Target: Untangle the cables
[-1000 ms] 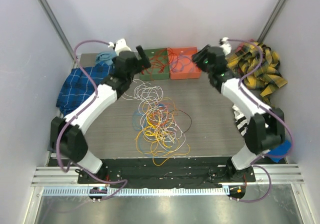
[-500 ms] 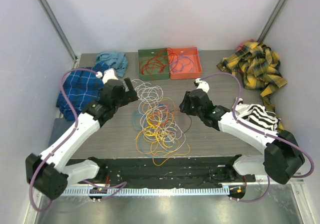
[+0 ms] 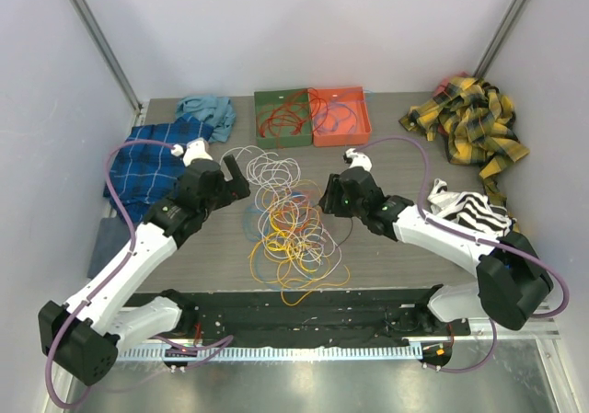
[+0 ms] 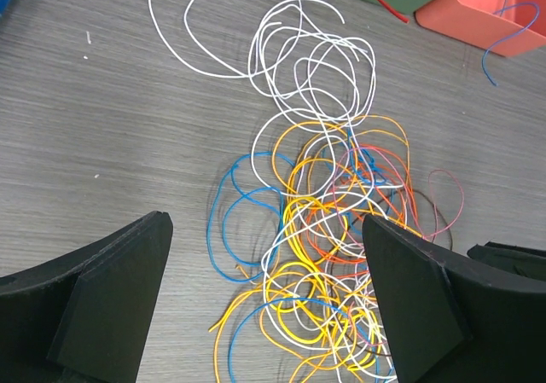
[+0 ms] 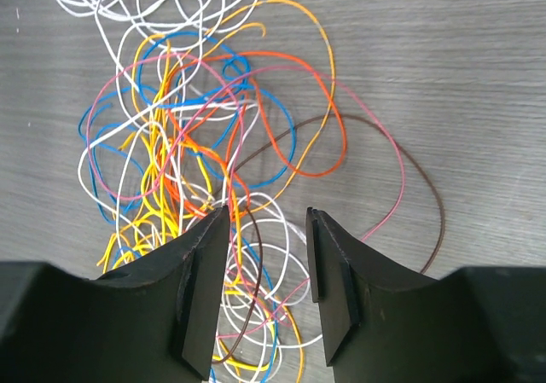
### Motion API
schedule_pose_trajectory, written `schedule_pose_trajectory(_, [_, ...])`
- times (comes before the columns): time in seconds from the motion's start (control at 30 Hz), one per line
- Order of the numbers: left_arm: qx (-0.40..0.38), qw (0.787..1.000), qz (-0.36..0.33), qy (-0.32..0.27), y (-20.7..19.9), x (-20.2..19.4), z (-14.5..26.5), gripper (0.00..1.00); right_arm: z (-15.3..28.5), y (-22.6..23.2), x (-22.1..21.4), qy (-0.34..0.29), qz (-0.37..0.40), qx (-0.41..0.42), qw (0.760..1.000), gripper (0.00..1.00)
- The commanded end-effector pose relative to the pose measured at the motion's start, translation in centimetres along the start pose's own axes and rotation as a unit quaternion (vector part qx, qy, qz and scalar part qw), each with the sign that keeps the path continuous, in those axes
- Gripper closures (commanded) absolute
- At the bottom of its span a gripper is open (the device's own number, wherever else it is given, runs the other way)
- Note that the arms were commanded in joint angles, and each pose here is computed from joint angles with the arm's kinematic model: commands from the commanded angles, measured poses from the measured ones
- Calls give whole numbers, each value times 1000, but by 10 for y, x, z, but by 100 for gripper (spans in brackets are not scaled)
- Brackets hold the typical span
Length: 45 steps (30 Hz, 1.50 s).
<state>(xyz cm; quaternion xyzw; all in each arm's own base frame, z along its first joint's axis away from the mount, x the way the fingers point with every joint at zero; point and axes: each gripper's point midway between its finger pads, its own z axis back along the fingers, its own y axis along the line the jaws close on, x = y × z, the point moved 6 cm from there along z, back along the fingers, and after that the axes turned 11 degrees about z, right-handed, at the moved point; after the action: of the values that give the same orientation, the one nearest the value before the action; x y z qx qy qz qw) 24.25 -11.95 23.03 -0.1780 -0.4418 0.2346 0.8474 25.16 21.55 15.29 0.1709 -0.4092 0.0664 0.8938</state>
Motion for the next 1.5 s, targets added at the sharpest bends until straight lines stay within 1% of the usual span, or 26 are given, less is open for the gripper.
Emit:
schedule_pose_trajectory(0.0, [-6, 1000, 6, 16, 0, -7, -3, 0, 1, 4, 3, -12, 16, 6, 1000, 52])
schedule_pose_trajectory(0.1, [-9, 1000, 8, 22, -1, -10, -4, 0, 3, 4, 11, -34, 4, -1, 999, 51])
schedule_pose_trajectory(0.17, [-7, 1000, 8, 23, -1, -10, -5, 0, 4, 10, 21, -55, -3, 10, 998, 50])
schedule_pose_trajectory(0.2, [-8, 1000, 8, 23, -1, -10, -4, 0, 1, 12, 22, -54, -3, 17, 998, 49])
schedule_pose_trajectory(0.23, [-7, 1000, 8, 22, 0, -10, -4, 0, 0, 17, 26, -58, -6, 30, 998, 48])
schedule_pose_trajectory(0.3, [-7, 1000, 7, 23, 0, -10, -4, 0, -3, 31, 29, -44, -14, 72, 996, 45])
schedule_pose_trajectory(0.4, [-5, 1000, 10, 26, 1, -12, -4, 0, -14, 51, 25, -25, -60, 135, 989, 44])
schedule_pose_trajectory(0.43, [-5, 1000, 11, 25, 1, -11, -3, 0, -17, 56, 27, -31, -89, 149, 984, 44])
schedule_pose_trajectory(0.53, [-7, 1000, 14, 26, 2, -13, -2, 0, -22, 61, 23, -35, -119, 169, 978, 43])
schedule_pose_trajectory(0.73, [-8, 1000, 11, 27, 3, -13, -1, 0, -26, 65, 36, -56, -127, 169, 976, 44])
schedule_pose_trajectory(0.8, [-7, 1000, 10, 29, 4, -14, -2, 0, -33, 65, 33, -48, -124, 162, 978, 48])
schedule_pose_trajectory(0.83, [-6, 999, 9, 30, 4, -15, -2, 0, -35, 66, 37, -49, -124, 163, 978, 57])
schedule_pose_trajectory(0.9, [-6, 999, 9, 30, 4, -15, -2, 0, -41, 66, 33, -37, -124, 156, 979, 69])
schedule_pose_trajectory(0.93, [-6, 1000, 9, 30, 5, -15, -2, 0, -41, 68, 34, -36, -123, 157, 979, 78])
schedule_pose_trajectory(1.0, [-7, 1000, 10, 29, 6, -15, -1, 0, -41, 65, 35, -38, -120, 150, 981, 87])
schedule_pose_trajectory(1.03, [-7, 1000, 10, 28, 6, -15, -1, 0, -39, 66, 41, -46, -117, 145, 981, 95])
schedule_pose_trajectory(1.07, [-9, 999, 11, 28, 6, -15, 0, 0, -37, 66, 45, -49, -111, 144, 982, 99])
schedule_pose_trajectory(1.17, [-22, 999, 12, 27, 2, -14, 2, 0, -13, 68, 82, -104, -83, 128, 983, 99])
schedule_pose_trajectory(1.2, [-34, 999, 14, 25, -2, -12, 3, 0, -5, 66, 90, -108, -73, 119, 984, 99])
schedule_pose_trajectory(1.23, [-43, 999, 13, 25, -4, -11, 4, 0, 19, 72, 123, -152, -54, 129, 978, 99])
schedule_pose_trajectory(1.27, [-49, 998, 12, 26, -6, -11, 4, 0, 32, 74, 139, -172, -48, 126, 976, 99])
schedule_pose_trajectory(1.3, [-59, 998, 14, 27, -10, -9, 5, 0, 45, 72, 150, -178, -37, 118, 976, 99])
schedule_pose_trajectory(1.33, [-66, 997, 17, 24, -14, -7, 5, 0, 74, 80, 183, -222, -23, 129, 966, 99])
schedule_pose_trajectory(1.4, [-78, 997, 19, 23, -20, -3, 7, 0, 103, 81, 207, -248, -8, 119, 961, 99])
schedule_pose_trajectory(1.43, [-84, 996, 21, 19, -23, -1, 7, 0, 133, 87, 237, -290, -9, 128, 948, 99])
schedule_pose_trajectory(1.47, [-87, 996, 24, 16, -25, 1, 6, 0, 151, 87, 248, -311, 1, 128, 942, 99])
